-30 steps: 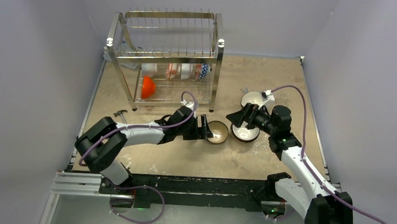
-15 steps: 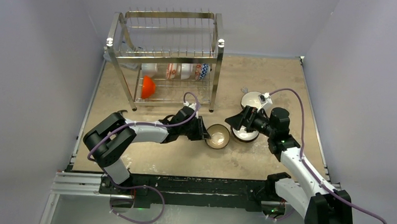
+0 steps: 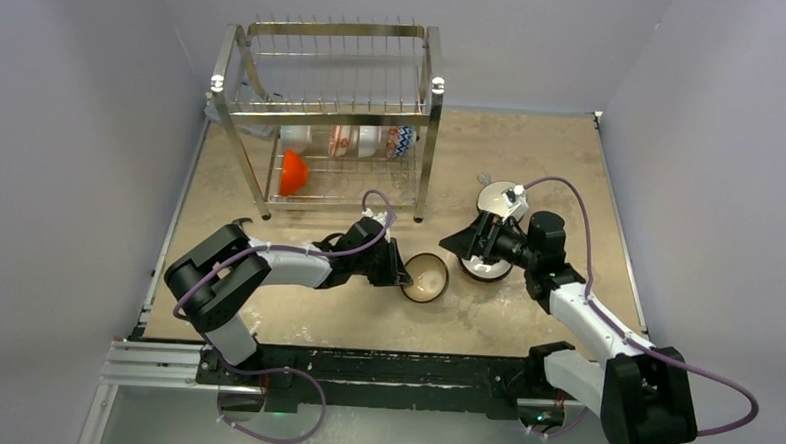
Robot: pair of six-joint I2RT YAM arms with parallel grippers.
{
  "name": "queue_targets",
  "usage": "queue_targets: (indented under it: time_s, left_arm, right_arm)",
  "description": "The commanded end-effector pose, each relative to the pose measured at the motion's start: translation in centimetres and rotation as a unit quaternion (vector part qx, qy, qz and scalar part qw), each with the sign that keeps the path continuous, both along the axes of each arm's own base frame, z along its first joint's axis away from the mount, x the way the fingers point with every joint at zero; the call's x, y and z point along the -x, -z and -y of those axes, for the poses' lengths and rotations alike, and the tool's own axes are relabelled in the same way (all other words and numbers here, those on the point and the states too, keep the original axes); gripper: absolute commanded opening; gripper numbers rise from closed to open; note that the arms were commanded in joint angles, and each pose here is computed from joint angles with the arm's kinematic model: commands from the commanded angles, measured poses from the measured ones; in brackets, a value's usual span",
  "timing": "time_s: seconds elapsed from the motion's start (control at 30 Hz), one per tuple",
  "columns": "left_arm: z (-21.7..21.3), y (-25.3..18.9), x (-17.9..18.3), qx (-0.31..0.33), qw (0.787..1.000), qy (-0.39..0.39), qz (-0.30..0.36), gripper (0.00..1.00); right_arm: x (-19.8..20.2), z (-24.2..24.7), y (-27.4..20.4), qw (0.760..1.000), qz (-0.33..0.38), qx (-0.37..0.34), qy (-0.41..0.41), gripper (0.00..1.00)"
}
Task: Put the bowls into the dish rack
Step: Pick up the bowl from the center of the board.
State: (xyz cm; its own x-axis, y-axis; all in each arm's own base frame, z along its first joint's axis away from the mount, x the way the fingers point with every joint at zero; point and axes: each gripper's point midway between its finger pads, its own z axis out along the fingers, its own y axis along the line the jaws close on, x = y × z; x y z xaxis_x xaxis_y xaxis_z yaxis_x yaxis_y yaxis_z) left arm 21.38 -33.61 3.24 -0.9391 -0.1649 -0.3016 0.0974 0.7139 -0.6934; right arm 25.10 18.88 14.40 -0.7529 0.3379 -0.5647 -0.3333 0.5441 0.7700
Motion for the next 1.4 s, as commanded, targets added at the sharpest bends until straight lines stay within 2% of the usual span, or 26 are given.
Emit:
queue_targets:
  time_s: [0.0,0.2,0.4,0.7,0.97,1.17,1.37]
  left_arm:
    - [1.9,-3.9,-0.3,0.069,0.995,0.025,0.062,0.0]
    - [0.7,-8.0,-1.2,0.117,0.987,-0.039,0.1,0.0]
    - [-0.2,-11.8,-2.5,0.098,0.981,-0.049,0.159,0.0]
    - [0.3,-15.2,-2.2,0.126,0.969,-0.014,0.211,0.0]
    - [0.7,-16.5,-1.6,0.149,0.963,0.008,0.225,0.0]
    - [1.0,-16.5,-1.4,0.154,0.962,0.016,0.224,0.0]
    - [0.7,-15.8,-1.6,0.126,0.966,0.02,0.224,0.0]
  right_arm:
    - [0.1,-0.7,-1.2,0.999,0.015,-0.025,-0.023,0.99]
    - [0.8,-0.9,-2.2,0.999,0.017,-0.035,-0.038,0.99]
    - [2.1,-1.3,-2.2,0.997,0.005,-0.044,-0.067,0.99]
    - [4.1,-2.6,-2.4,0.992,0.002,-0.054,-0.116,0.99]
    - [5.2,-4.2,-3.2,0.987,0.01,-0.074,-0.144,0.97]
    - [5.8,-5.6,-4.8,0.981,0.029,-0.102,-0.163,0.92]
    - [6.3,-6.1,-5.9,0.977,0.038,-0.118,-0.175,0.79]
